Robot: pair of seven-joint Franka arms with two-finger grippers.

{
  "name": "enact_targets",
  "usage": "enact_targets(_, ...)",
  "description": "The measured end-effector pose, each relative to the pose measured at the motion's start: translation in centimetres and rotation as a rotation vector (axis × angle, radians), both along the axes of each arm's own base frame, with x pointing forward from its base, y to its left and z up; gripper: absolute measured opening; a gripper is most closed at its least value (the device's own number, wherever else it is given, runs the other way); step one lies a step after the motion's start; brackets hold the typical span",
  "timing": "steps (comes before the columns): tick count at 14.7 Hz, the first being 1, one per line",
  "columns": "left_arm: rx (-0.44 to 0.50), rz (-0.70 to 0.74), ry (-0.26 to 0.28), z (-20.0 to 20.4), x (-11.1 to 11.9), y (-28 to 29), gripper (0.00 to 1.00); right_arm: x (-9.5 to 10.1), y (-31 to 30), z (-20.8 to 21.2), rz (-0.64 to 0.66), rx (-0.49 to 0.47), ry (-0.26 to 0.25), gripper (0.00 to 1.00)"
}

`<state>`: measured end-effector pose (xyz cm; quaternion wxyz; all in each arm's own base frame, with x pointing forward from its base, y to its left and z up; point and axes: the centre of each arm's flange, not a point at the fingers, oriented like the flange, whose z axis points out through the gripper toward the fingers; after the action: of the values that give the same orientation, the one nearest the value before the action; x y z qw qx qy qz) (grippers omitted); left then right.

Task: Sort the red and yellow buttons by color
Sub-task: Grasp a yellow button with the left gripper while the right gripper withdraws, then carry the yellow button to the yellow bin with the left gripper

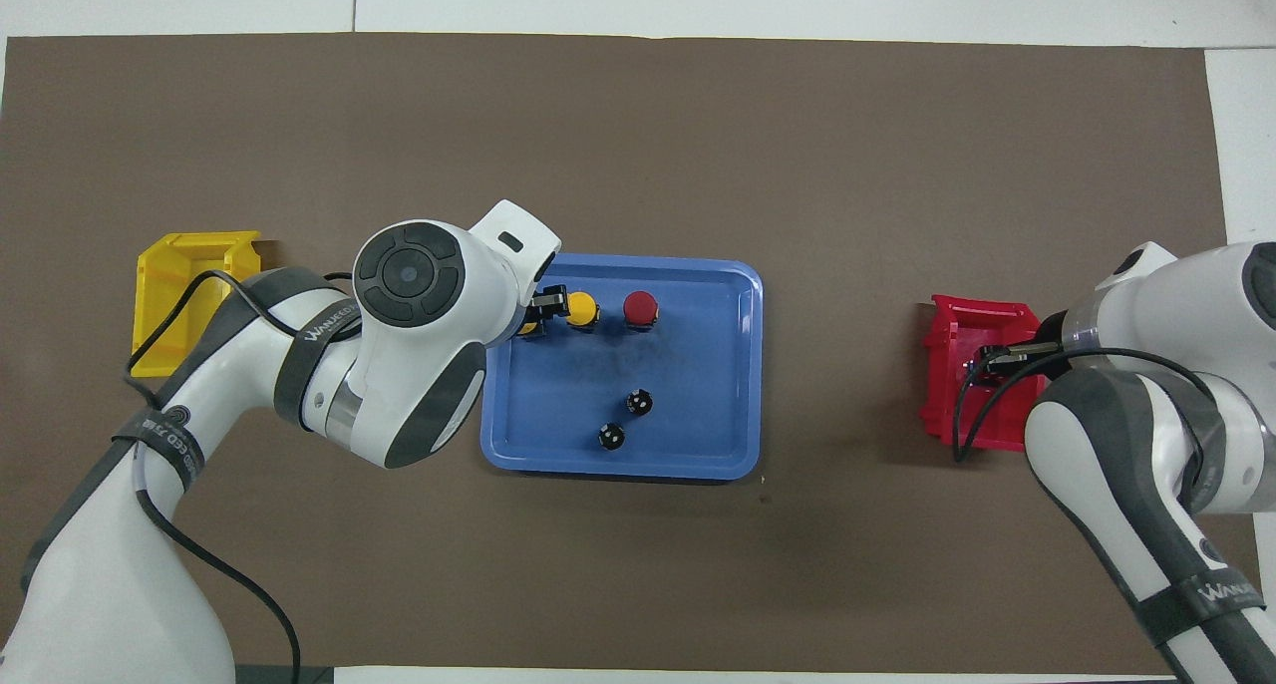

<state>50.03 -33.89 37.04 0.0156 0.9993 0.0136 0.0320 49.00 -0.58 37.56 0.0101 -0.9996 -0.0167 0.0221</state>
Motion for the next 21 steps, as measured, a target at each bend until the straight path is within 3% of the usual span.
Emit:
enact_targets(2,-0.002,-0.003,-0.002,-0.5,0.0,-0.3,0.78,-0.8,0.0,-1.3,0.0,0.0,-0.024,0.41)
enact_targets(5,0.002,0.013,0.003,-0.9,0.1,0.0,0.42,-1.8,0.2,-1.9,0.004,0.0,-0.023,0.41)
enact_targets(7,-0.001,0.029,0.001,-0.9,0.2,0.1,0.41,-1.9,0.3,-1.8,0.006,0.001,-0.026,0.44)
enact_targets(10,0.01,0.047,0.012,0.3,0.8,0.6,0.41,-1.2,0.3,-0.2,0.03,0.001,-0.026,0.69)
enact_targets(12,0.031,0.05,0.039,3.2,2.0,2.9,0.41,0.4,0.3,4.1,0.052,0.002,-0.004,0.7)
enact_targets(15,0.053,0.002,0.077,8.7,4.3,12.7,0.41,3.0,1.9,12.4,0.082,0.003,-0.024,0.72)
enact_targets(18,0.051,-0.071,0.079,10.3,6.4,24.6,0.41,5.7,10.0,16.7,0.04,0.009,-0.092,0.72)
enact_targets(21,0.05,-0.125,0.079,9.4,7.3,33.3,0.41,7.4,24.9,15.5,-0.109,0.045,-0.152,0.72)
